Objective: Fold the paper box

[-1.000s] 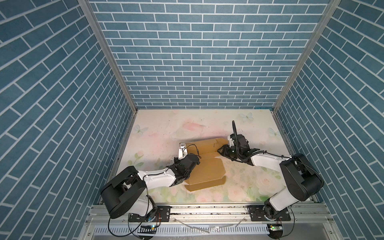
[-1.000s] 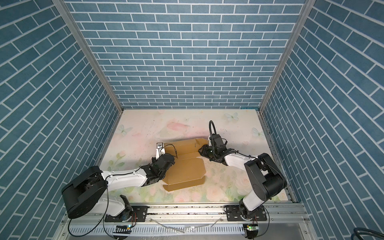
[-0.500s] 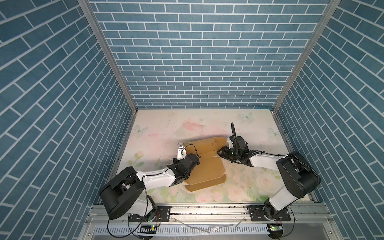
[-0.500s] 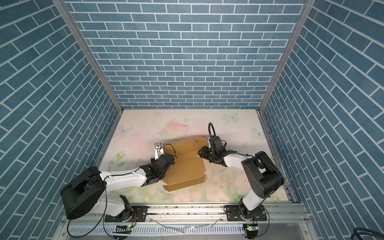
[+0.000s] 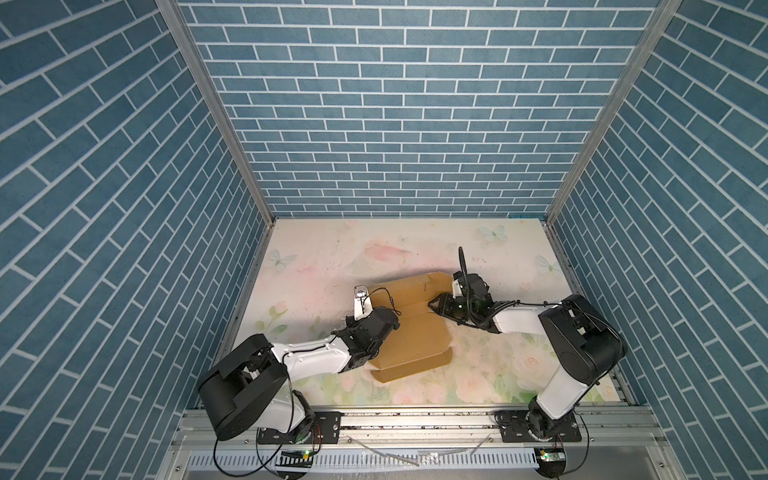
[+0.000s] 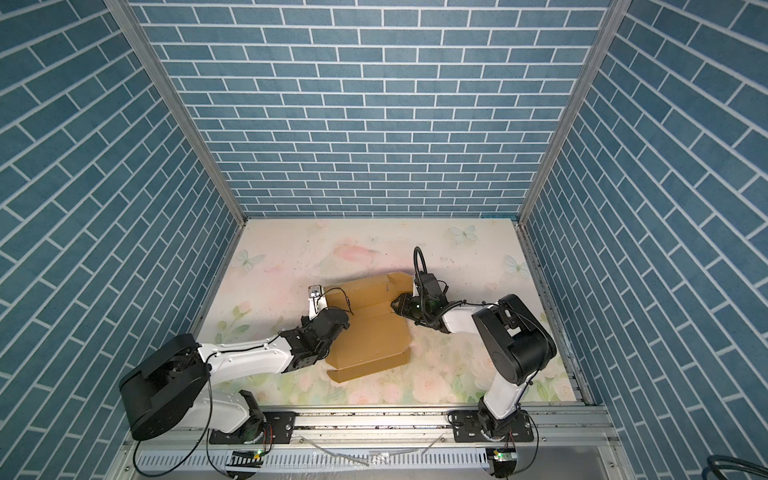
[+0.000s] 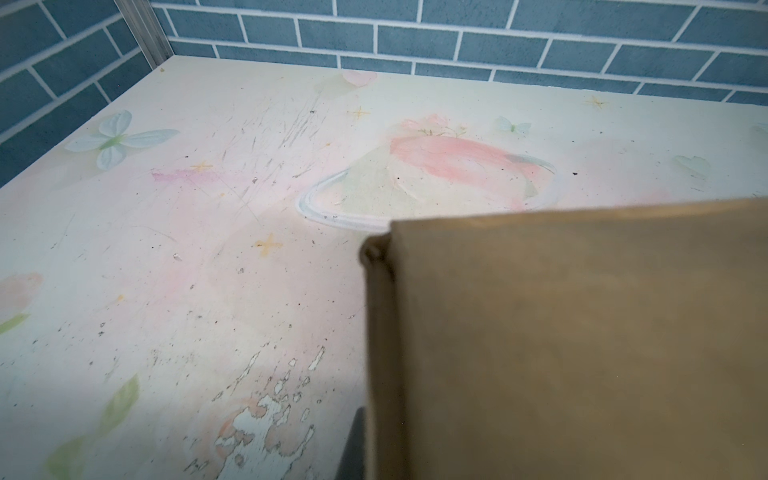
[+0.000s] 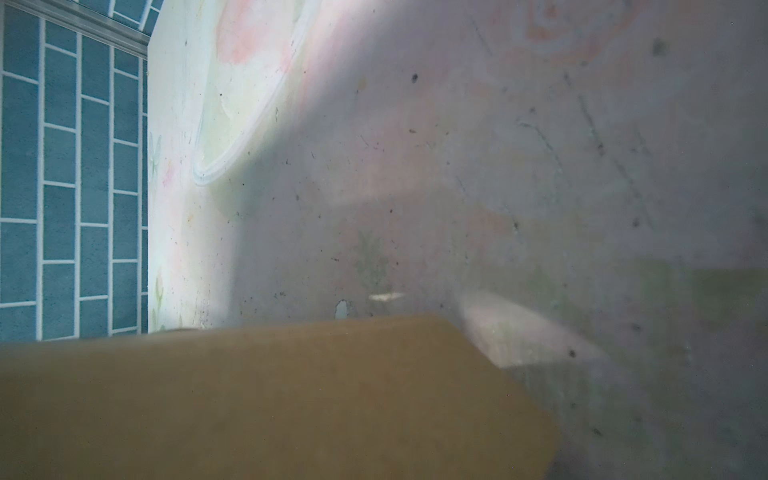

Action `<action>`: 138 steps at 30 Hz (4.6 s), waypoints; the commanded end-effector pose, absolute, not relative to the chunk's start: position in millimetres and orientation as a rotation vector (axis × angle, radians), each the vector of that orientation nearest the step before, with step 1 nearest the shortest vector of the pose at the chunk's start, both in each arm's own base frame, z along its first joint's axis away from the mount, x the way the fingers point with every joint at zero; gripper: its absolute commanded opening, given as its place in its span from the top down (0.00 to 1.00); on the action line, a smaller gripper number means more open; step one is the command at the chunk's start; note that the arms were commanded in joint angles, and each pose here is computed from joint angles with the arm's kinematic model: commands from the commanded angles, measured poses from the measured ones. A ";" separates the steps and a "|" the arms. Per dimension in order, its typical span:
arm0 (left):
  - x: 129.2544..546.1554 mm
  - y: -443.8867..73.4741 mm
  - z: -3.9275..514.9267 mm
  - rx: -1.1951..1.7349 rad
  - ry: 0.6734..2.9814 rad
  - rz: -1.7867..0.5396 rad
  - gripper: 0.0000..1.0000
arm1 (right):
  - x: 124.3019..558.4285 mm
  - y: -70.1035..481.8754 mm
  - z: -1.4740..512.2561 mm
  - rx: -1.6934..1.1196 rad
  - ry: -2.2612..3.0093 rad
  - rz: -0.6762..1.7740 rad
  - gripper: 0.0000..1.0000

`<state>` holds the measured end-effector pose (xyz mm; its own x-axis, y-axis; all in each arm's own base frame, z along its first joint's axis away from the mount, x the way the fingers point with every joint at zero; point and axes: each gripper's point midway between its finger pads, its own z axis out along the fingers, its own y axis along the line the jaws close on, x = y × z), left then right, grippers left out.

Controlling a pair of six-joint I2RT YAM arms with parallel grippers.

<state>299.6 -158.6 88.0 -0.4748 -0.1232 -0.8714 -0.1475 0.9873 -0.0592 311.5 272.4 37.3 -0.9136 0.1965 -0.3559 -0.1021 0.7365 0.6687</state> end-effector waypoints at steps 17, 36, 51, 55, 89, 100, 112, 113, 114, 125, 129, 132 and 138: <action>303.1 -160.3 83.1 -0.205 2.084 0.044 0.97 | 303.8 306.2 72.5 -0.139 2.443 1.057 0.54; 300.4 -158.2 86.2 -0.206 2.079 0.029 0.97 | 302.0 312.1 88.0 -0.311 2.402 0.901 0.53; 293.3 -145.4 96.2 -0.224 2.060 0.044 0.97 | 303.1 293.9 91.5 -0.294 2.424 0.773 0.52; 293.0 -144.5 100.0 -0.226 2.058 0.045 0.97 | 297.2 288.5 97.8 -0.311 2.432 0.758 0.52; 297.1 -144.6 118.3 -0.268 2.048 0.047 0.97 | 228.8 259.5 74.3 -0.394 2.589 0.728 0.93; 295.4 -141.6 118.5 -0.305 2.040 0.027 0.97 | 216.0 250.2 36.5 -0.337 2.656 0.718 0.95; 291.6 -138.3 116.5 -0.323 2.050 0.015 0.97 | 227.4 241.2 36.3 -0.332 2.637 0.608 0.94; 291.9 -138.8 116.6 -0.321 2.051 0.016 0.97 | 228.2 240.2 43.0 -0.343 2.628 0.599 0.93; 291.9 -138.9 116.0 -0.318 2.054 0.020 0.97 | 232.9 235.9 49.8 -0.341 2.608 0.559 0.92; 287.1 -132.7 115.2 -0.314 2.054 0.030 0.97 | 267.1 215.8 136.5 -0.409 2.447 0.436 0.69; 286.9 -134.2 114.6 -0.314 2.057 0.017 0.97 | 291.5 220.4 154.6 -0.425 2.407 0.451 0.64; 287.0 -135.1 114.2 -0.310 2.061 0.013 0.97 | 306.3 226.7 158.2 -0.448 2.390 0.470 0.62; 287.4 -137.2 114.1 -0.304 2.066 0.005 0.97 | 322.9 246.1 159.3 -0.519 2.371 0.553 0.61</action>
<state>289.0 -140.8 115.2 -0.4621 -0.2100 -0.8616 -0.2113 0.9696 -0.1230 315.7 229.3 143.0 -0.7615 -0.1717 -0.6250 -0.4019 0.8816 0.2474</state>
